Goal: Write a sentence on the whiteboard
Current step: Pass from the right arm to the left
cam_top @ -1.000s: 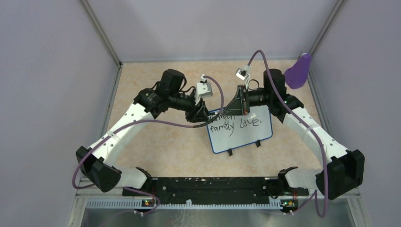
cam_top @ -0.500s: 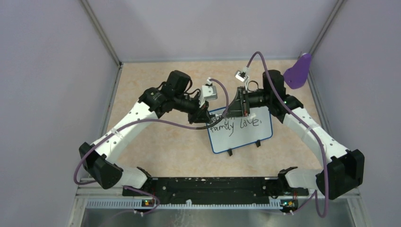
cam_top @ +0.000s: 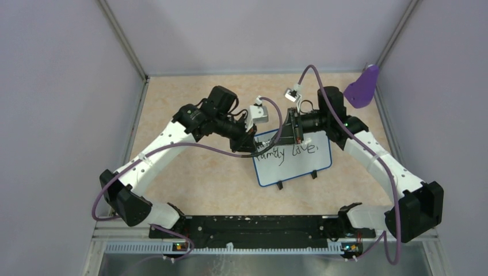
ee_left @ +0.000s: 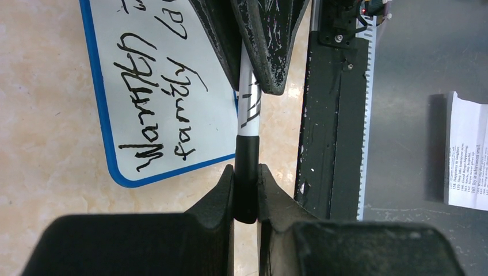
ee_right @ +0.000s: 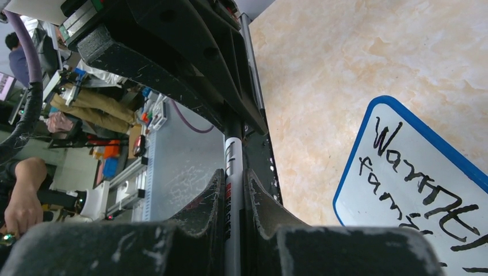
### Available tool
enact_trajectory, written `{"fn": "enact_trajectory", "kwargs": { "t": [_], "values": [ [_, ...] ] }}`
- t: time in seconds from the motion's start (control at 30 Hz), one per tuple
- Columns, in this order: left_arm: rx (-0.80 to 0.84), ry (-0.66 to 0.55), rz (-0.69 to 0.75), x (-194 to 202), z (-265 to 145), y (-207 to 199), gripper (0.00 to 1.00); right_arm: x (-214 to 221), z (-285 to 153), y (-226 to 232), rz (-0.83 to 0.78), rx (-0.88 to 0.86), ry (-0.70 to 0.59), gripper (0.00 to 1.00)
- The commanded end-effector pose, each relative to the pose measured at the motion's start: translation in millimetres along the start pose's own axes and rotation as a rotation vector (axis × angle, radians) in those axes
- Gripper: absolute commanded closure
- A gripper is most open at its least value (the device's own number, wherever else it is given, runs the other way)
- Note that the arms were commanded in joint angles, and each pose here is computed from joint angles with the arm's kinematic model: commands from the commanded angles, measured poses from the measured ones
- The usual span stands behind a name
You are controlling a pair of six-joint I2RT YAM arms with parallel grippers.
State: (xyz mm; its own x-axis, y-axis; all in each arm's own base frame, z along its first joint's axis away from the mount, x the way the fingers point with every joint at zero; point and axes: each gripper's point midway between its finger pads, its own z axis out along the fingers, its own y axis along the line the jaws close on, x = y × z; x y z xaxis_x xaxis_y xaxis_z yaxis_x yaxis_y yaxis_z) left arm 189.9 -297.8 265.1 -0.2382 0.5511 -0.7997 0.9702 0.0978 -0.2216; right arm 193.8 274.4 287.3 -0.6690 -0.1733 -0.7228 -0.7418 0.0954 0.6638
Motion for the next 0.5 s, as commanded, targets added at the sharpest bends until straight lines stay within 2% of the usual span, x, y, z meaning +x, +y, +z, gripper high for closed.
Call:
{"fn": "enact_trajectory", "kwargs": {
  "t": [0.0,0.1,0.37,0.47],
  "values": [
    [-0.007,-0.209,0.153,-68.5,-2.5,-1.9,1.0,-6.7,8.6,13.6,-0.099,-0.024,0.011,1.0],
    [-0.038,-0.215,0.13,-61.4,-13.2,7.4,1.0,-19.5,-2.2,11.1,-0.117,0.016,-0.025,0.91],
    [-0.105,-0.261,0.004,-43.9,-54.1,41.6,1.0,-66.1,-44.8,0.5,-0.189,0.196,-0.153,0.38],
    [-0.148,-0.264,-0.043,-34.3,-66.6,57.8,1.0,-79.8,-59.9,-1.5,-0.201,0.237,-0.196,0.24]
  ]
}}
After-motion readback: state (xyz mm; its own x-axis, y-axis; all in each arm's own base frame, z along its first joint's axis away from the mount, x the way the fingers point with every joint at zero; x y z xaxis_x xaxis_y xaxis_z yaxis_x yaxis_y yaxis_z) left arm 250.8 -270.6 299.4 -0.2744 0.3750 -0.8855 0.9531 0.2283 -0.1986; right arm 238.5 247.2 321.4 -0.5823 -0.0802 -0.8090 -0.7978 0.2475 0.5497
